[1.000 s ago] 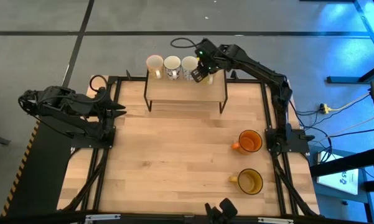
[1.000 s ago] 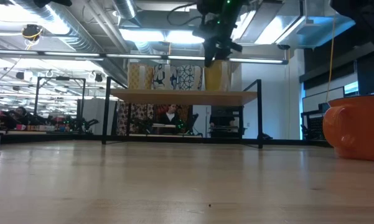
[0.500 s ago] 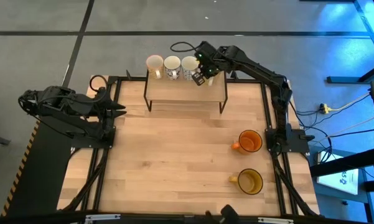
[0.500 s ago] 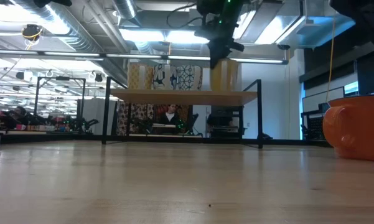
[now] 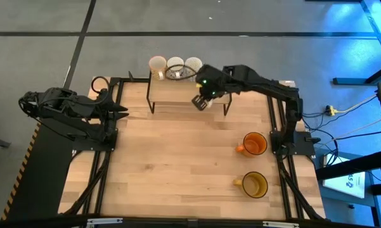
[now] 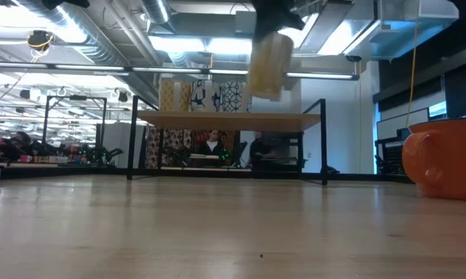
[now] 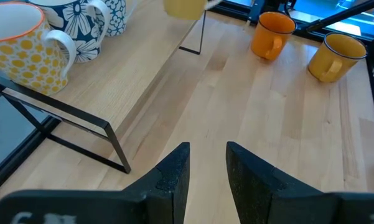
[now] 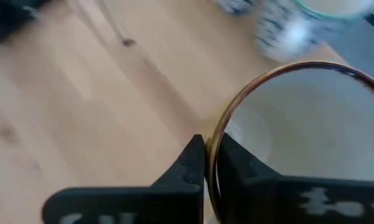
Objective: Place coffee mugs
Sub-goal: Remove the yellow mug from the shelf
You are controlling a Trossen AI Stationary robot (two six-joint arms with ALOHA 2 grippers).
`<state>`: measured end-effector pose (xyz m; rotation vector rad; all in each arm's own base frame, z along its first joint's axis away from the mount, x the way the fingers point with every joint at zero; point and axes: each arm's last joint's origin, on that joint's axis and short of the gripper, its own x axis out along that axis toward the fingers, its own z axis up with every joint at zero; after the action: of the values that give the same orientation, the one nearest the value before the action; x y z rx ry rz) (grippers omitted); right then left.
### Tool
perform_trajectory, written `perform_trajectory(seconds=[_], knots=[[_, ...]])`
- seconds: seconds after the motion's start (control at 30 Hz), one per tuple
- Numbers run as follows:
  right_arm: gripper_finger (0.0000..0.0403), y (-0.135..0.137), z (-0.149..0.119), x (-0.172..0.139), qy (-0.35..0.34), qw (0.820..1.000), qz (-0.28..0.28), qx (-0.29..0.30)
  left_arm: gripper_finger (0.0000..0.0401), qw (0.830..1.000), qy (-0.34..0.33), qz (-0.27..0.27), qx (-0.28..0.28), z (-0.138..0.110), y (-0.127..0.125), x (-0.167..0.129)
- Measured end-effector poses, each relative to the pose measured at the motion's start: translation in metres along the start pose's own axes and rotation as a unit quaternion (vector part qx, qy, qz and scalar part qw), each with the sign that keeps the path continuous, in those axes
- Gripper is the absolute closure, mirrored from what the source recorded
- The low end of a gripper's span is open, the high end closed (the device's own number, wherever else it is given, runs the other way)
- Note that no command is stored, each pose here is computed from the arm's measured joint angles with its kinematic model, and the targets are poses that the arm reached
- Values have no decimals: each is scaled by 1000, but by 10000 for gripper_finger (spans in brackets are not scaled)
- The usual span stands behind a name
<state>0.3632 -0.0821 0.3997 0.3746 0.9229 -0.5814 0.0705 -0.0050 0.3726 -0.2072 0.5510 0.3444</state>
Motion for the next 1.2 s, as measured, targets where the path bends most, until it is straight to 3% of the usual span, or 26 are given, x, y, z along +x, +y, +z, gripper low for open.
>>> perform_trajectory(seconds=[0.23,0.6,0.8,0.9,1.2], knots=[[400,40,8,2,-90,994,66,-12,303,1000,0,0,0,0,0,0],[402,66,24,35,-158,981,109,-31,303,1000,-1,-1,0,0,0,0],[402,105,-3,37,-111,977,150,-103,303,1000,-4,-2,-2,1,-1,0],[402,129,-19,54,-80,975,168,-126,303,1000,-8,-4,-4,2,-1,0],[402,153,-45,132,-5,988,122,-95,303,1000,-19,-10,-11,5,-2,0]])
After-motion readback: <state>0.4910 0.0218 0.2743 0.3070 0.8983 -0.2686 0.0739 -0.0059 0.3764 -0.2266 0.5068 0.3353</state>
